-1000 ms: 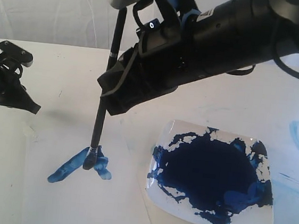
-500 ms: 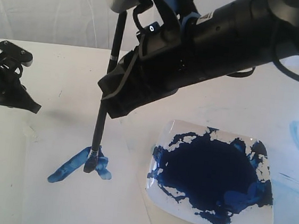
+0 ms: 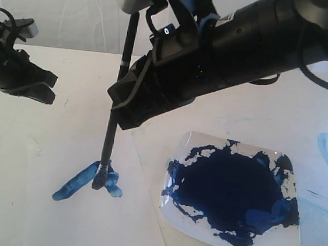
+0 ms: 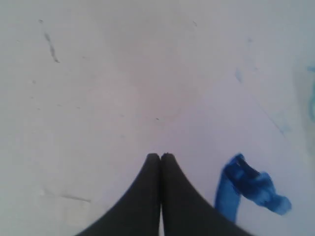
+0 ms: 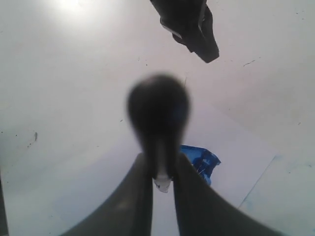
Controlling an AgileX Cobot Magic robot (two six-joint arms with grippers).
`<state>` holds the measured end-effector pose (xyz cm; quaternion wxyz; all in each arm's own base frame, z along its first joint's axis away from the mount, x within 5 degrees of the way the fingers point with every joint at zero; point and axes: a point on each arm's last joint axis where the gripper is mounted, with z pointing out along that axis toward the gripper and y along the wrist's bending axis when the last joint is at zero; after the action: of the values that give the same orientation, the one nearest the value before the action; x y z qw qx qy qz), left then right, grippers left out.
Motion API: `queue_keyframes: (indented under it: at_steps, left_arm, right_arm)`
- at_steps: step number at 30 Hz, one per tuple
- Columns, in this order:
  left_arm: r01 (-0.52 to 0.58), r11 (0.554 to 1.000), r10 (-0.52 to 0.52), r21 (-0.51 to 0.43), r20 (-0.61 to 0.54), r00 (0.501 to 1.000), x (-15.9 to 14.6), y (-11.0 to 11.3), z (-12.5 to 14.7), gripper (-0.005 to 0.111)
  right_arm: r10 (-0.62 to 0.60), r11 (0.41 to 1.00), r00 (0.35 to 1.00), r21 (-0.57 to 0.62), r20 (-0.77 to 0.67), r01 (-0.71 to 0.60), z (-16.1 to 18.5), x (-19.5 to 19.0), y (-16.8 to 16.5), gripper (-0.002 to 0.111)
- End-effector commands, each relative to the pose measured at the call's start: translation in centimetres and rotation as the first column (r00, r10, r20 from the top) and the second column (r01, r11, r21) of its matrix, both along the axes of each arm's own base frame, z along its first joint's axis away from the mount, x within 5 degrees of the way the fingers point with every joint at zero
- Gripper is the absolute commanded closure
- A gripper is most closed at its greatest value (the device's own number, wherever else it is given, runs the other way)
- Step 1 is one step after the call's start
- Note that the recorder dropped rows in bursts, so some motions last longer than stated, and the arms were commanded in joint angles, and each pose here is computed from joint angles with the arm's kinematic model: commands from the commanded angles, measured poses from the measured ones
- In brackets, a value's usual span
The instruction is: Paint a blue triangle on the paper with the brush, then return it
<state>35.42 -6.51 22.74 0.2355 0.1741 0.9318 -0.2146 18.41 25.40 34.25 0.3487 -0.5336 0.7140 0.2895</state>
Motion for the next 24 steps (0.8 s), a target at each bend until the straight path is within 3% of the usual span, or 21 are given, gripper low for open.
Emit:
queue_keyframes:
  at_steps: [1,14,24]
  left_arm:
    - [0.098,0.994,-0.102,-0.038,-0.117,0.988,-0.9,-0.3,-1.1,0.107]
    - [0.093,0.995,-0.099,-0.038,-0.23,0.968,-1.0,-0.3,-5.0,0.107]
    - [0.092,0.995,-0.096,-0.028,-0.263,0.96,-0.7,-0.2,-6.5,0.107]
  right_arm:
    - [-0.005,1.0,1.0,0.016,0.013,0.005,0.3,-0.1,-0.1,0.108]
    - [-0.02,0.995,0.999,0.094,0.026,0.018,0.9,0.1,0.3,0.108]
    - [0.039,0.989,0.999,0.141,-0.018,-0.036,-1.9,1.5,2.8,0.108]
